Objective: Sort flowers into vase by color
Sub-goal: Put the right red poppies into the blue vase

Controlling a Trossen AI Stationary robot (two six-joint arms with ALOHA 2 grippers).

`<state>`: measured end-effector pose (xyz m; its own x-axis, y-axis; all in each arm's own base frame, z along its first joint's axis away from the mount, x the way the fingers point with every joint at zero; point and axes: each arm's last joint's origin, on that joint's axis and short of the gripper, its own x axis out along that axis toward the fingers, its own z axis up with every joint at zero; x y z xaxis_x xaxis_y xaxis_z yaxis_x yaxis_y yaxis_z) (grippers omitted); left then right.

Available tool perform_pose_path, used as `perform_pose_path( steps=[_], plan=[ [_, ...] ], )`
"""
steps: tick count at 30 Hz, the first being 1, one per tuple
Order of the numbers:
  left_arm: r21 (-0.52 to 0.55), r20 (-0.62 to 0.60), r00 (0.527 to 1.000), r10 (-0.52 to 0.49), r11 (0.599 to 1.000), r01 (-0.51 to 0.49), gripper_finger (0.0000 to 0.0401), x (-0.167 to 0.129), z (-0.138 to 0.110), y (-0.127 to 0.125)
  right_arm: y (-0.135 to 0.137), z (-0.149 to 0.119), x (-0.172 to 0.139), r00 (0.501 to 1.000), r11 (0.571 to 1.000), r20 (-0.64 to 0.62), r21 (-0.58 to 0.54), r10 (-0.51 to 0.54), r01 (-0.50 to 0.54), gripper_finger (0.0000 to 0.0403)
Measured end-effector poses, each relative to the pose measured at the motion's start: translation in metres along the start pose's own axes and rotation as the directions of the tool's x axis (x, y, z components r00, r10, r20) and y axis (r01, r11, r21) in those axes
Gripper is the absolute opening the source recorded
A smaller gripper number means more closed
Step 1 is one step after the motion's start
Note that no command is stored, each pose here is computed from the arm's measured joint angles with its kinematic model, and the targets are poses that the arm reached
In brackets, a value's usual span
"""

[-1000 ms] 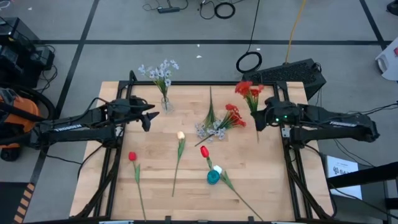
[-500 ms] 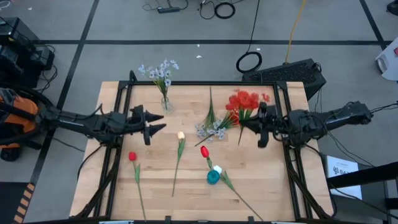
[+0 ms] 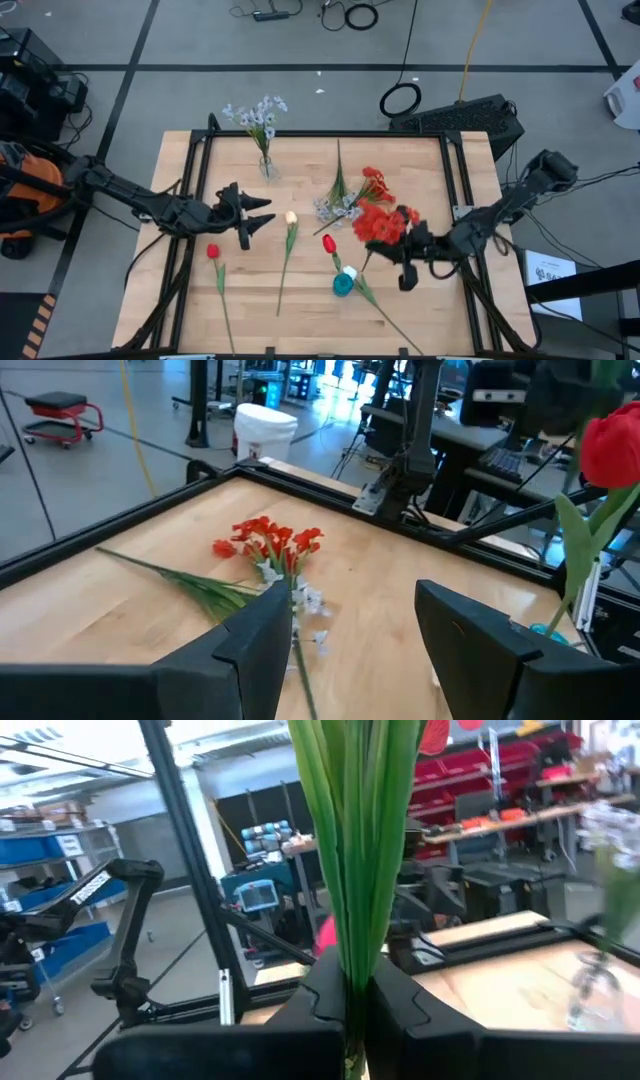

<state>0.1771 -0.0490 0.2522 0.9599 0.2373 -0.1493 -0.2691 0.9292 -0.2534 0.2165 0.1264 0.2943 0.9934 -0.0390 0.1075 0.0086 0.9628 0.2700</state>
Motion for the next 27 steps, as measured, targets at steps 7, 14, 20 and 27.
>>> perform_pose_path(
  steps=[7,14,20,27],
  plan=[
    [-0.008,0.009,1.0,-0.009,1.0,0.009,0.0217,0.002,0.0,-0.003,0.011,-0.031,0.021,0.999,0.999,0.04,0.026,0.018,-0.019,0.0],
    [-0.011,0.013,1.0,-0.01,1.0,0.01,0.0217,0.002,0.0,-0.003,0.019,-0.051,0.026,0.999,0.999,0.036,0.01,0.04,-0.04,0.0],
    [-0.013,0.017,1.0,-0.012,1.0,0.012,0.0217,0.002,0.0,-0.003,0.02,-0.069,0.031,0.999,0.998,0.003,-0.053,0.033,-0.033,0.0],
    [-0.013,0.017,1.0,-0.012,1.0,0.012,0.0217,0.002,0.0,-0.003,0.023,-0.062,0.032,0.996,0.998,0.078,-0.04,0.044,-0.041,0.0]
  ],
)
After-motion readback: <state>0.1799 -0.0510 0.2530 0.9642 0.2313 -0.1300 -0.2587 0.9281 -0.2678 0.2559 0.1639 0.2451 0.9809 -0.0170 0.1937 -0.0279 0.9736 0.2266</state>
